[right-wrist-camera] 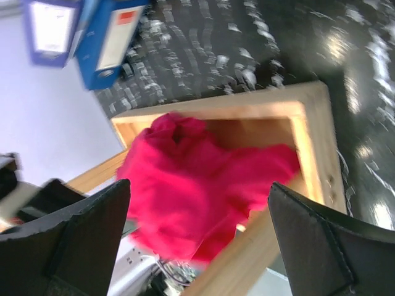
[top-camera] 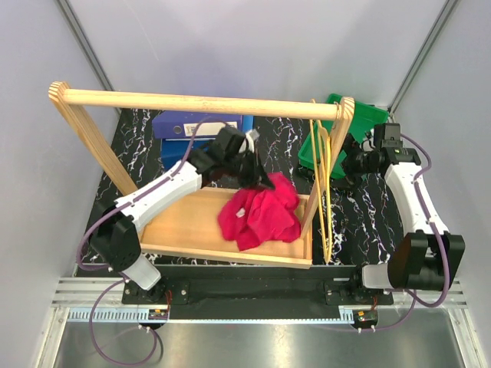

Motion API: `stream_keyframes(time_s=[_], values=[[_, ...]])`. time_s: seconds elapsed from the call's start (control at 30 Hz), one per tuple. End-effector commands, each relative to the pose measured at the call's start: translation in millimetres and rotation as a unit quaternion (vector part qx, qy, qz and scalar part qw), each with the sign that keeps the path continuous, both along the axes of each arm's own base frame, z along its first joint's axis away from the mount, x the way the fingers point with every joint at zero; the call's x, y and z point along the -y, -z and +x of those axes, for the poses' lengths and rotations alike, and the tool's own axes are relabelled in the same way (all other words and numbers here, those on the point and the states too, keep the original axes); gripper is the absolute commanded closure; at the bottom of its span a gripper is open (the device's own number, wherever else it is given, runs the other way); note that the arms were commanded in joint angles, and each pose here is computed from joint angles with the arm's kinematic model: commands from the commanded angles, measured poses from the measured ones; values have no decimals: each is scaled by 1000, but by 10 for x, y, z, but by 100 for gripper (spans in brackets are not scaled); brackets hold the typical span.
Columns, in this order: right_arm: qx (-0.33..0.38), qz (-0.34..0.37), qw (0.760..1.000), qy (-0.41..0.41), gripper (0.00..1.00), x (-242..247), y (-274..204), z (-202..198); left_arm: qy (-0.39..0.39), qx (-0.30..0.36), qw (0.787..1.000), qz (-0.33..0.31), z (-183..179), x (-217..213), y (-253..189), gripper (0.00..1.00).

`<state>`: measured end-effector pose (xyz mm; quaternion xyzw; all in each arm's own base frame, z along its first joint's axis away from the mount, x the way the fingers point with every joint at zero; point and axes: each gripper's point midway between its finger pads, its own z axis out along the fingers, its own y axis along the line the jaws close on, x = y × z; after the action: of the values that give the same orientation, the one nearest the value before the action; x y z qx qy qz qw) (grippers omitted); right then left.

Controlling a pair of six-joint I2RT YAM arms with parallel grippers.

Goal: Remove the t-shirt from the hanger

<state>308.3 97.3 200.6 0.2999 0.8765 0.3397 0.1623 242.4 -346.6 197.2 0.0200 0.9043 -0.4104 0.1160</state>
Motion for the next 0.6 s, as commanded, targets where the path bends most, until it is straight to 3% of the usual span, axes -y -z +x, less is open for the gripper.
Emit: stream_keyframes(time_s=[0.0, 0.3, 0.57], values=[[134, 59, 984, -97, 0, -236, -319, 276, 18, 23, 993, -115, 147, 324, -795, 100], [207, 147, 955, -154, 0, -450, -563, 330, -34, -33, 980, -192, 685, 529, -933, 100], [220, 162, 939, -209, 0, -553, -495, 187, -47, -42, 973, -223, 929, 675, -1040, 100]])
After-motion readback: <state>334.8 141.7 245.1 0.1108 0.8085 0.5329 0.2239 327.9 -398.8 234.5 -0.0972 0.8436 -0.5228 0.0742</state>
